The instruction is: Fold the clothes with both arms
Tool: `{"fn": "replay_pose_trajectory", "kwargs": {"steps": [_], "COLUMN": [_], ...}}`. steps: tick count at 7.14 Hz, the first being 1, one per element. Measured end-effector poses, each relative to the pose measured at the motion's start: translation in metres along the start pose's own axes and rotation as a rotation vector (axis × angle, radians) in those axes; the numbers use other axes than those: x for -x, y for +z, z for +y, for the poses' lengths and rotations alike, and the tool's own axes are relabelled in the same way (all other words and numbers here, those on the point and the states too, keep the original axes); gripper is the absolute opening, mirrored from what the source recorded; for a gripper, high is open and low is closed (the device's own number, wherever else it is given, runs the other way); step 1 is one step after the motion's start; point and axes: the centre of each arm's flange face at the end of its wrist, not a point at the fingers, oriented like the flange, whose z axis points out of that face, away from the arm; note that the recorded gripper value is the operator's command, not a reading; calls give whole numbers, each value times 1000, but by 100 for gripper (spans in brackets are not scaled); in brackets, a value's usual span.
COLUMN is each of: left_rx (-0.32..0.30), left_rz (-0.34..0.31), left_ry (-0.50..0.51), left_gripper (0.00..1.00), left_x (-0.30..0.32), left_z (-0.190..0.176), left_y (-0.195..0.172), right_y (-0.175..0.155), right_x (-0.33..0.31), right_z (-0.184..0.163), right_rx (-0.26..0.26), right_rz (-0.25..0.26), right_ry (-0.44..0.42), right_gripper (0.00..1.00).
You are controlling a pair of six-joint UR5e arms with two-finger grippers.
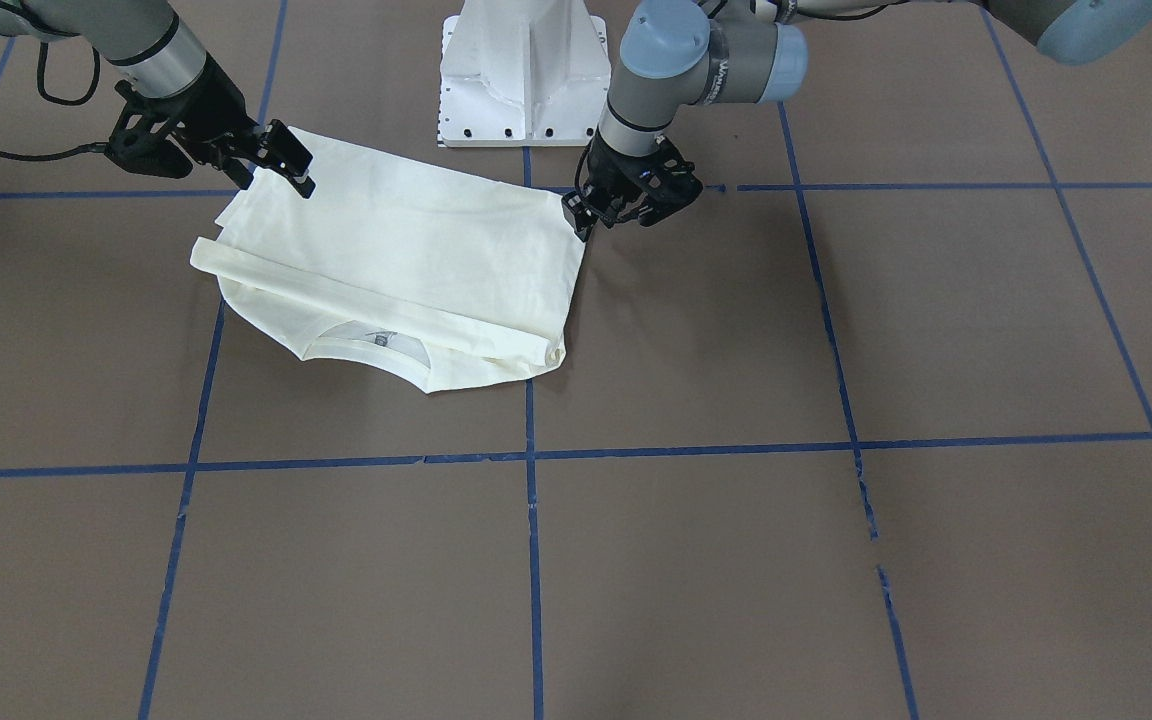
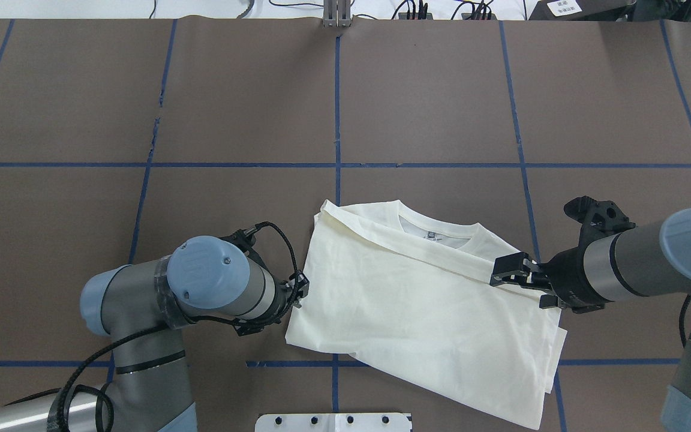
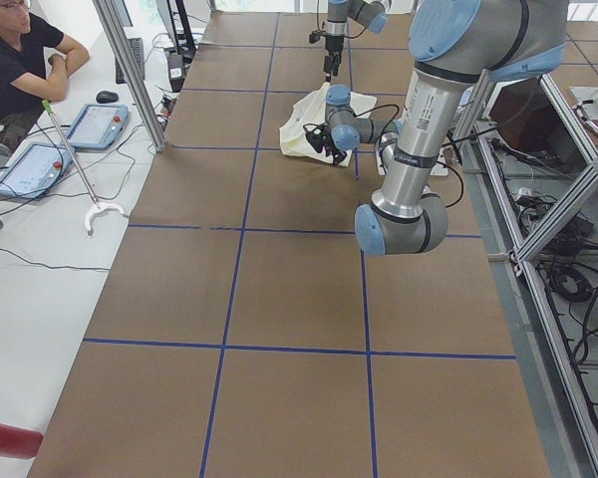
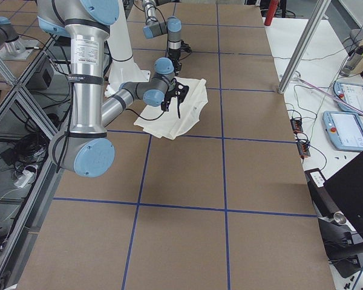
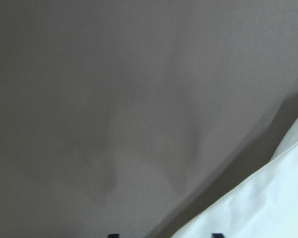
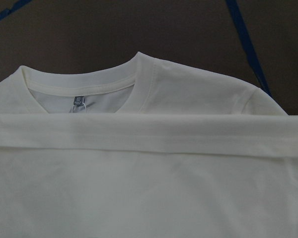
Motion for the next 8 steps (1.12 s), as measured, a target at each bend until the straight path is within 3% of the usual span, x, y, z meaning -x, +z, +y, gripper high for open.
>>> {"fn": "replay_pose_trajectory", "kwargs": {"steps": [8], "left_rx": [27], "left_rz": [-25], "left_ry": [-14], "left_gripper": [47], "left_x": [15], "left_z": [24], "left_y": [10], "right_y": [7], "right_x": [6], "right_z": [-5], "right_rx": [-9], "right_rz": [-1], "right_ry": [3], "right_gripper": [100]}}
